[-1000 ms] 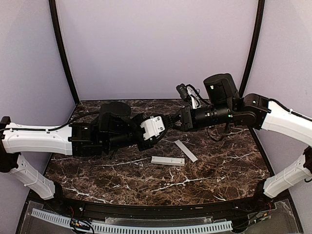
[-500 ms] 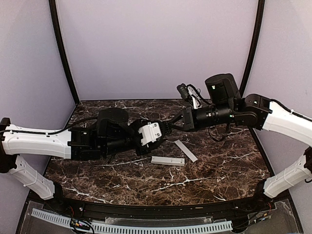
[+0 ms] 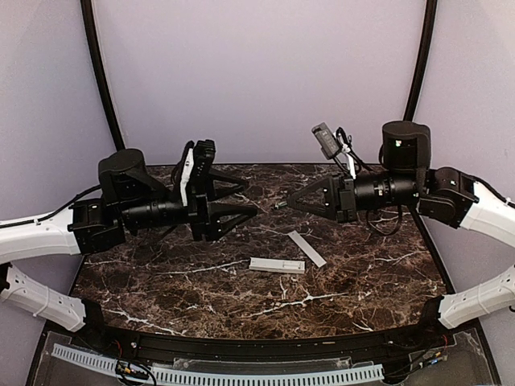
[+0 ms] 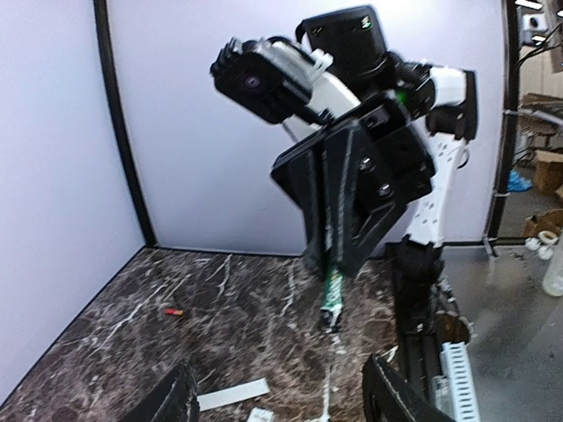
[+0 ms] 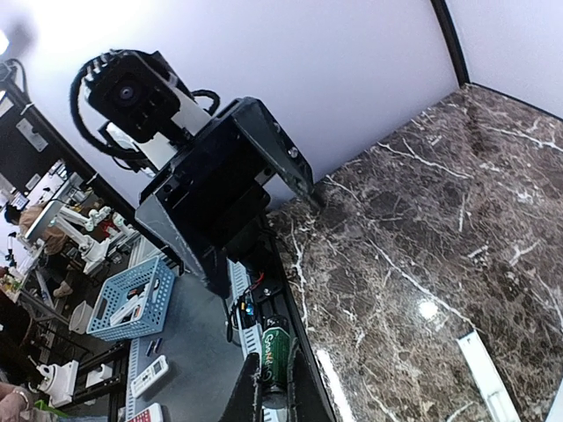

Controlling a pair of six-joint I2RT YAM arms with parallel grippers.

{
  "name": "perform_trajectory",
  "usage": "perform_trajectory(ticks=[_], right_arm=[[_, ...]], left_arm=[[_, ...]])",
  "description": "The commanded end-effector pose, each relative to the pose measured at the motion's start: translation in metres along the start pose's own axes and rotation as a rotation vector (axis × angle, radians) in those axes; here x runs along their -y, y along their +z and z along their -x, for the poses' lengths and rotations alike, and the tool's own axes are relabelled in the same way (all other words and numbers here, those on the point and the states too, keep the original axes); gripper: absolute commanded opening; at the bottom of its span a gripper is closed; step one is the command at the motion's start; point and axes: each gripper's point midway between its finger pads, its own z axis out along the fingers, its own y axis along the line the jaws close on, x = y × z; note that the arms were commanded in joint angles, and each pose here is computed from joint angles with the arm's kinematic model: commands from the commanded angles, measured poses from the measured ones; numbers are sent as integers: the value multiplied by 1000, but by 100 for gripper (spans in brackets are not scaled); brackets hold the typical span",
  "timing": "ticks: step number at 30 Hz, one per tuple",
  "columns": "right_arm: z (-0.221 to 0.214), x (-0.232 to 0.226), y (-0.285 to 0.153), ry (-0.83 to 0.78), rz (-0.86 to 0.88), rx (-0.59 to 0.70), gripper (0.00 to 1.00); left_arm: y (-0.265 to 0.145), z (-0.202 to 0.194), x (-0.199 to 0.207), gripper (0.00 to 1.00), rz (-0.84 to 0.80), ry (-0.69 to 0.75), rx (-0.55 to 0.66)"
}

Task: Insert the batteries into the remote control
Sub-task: Pass from the left arm to the right, then pass from the right arm to the left

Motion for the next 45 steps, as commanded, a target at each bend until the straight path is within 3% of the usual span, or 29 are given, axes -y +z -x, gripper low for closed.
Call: perform_trajectory(ticks=[1, 5, 8, 15, 24, 30, 36, 42, 43, 45], right_arm=[[16, -21, -5, -105, 113, 87, 0], [19, -23, -8, -115, 114, 106, 0], [21, -25, -11, -120, 113, 118, 0], [19, -23, -12, -117, 103, 120, 0], [19, -21, -11, -121, 94, 120, 0], [18, -20, -11, -118, 90, 116, 0], [16, -18, -11, -114, 86, 115, 0], [13, -14, -9, -105, 68, 109, 0], [12, -11, -9, -99, 50, 107, 4], [11, -3, -10, -86, 7, 102, 25]], left_arm=[[5, 20, 31, 62, -207, -246, 57], [22, 27, 38, 61, -285, -419, 23], [28, 27, 38, 53, -301, -456, 20], [28, 29, 30, 37, -254, -436, 48], [25, 42, 30, 37, -260, -422, 95], [25, 42, 29, 14, -256, -421, 101], [23, 44, 29, 1, -257, -415, 110], [20, 43, 28, 0, -242, -401, 115], [21, 39, 24, 0, -216, -401, 105], [19, 30, 16, 0, -156, -385, 75]])
